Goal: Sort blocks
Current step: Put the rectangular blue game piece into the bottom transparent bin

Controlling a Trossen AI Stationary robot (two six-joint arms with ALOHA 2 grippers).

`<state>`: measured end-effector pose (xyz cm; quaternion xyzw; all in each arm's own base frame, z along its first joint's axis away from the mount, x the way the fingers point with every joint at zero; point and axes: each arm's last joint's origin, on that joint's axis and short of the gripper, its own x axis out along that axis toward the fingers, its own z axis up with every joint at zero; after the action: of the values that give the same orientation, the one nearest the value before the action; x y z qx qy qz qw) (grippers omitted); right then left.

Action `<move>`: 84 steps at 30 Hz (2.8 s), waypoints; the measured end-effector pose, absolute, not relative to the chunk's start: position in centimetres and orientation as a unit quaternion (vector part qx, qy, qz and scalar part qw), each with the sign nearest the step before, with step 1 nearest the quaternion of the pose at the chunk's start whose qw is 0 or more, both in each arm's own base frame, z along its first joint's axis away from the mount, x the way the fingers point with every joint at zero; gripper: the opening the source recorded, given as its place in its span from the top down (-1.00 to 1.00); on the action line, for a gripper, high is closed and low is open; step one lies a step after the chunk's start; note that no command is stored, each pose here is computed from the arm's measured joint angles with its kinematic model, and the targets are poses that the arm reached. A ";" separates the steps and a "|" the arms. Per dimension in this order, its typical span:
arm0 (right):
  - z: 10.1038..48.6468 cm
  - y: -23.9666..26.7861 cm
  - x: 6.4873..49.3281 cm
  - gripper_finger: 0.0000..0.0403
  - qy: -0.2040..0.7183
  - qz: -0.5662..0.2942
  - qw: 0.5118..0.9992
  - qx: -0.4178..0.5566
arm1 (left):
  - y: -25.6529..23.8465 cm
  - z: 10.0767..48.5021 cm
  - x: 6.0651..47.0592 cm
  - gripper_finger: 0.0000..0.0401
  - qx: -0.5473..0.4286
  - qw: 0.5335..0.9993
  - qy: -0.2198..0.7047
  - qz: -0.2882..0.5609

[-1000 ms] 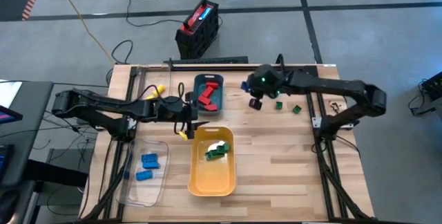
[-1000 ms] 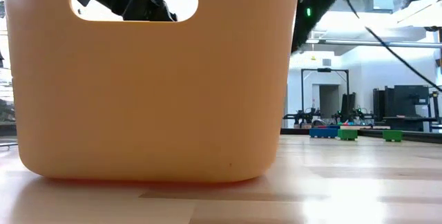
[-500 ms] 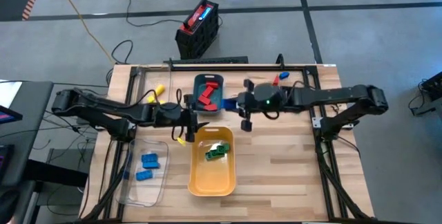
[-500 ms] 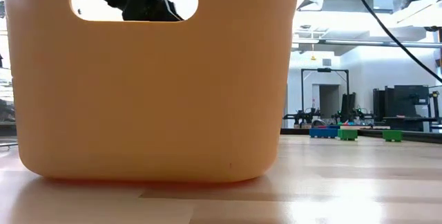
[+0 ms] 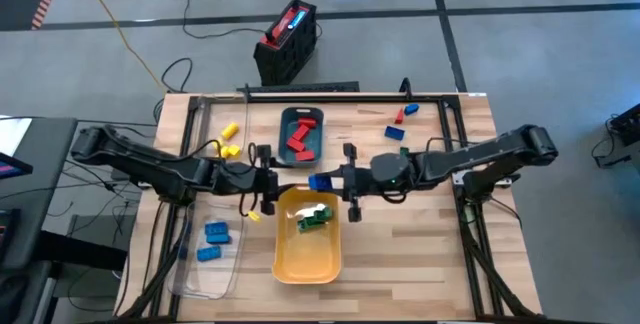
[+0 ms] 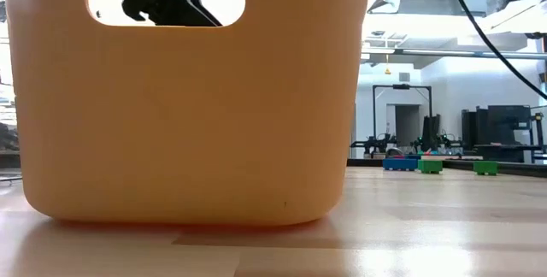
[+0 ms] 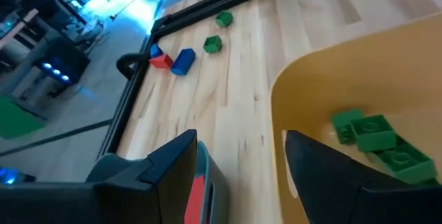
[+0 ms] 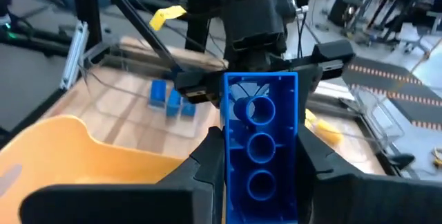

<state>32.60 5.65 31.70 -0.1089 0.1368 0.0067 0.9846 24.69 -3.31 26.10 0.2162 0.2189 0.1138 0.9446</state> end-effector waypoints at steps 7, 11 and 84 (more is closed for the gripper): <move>29.4 6.8 32.1 0.50 0.107 0.021 0.989 -0.098 | -3.3 26.0 22.6 -0.08 0.207 0.952 0.195 0.111; 29.2 7.8 31.8 0.50 0.086 0.033 0.992 -0.086 | -2.9 24.8 20.8 -0.08 0.185 0.959 0.183 0.116; 25.0 6.2 39.3 0.50 0.200 0.000 0.971 -0.134 | -6.4 24.9 21.1 -0.09 0.094 0.991 0.067 0.068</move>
<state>39.31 6.18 24.96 -0.1338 0.1998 0.0003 0.9707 21.10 -6.40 24.90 0.0942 0.0675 0.0679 0.9909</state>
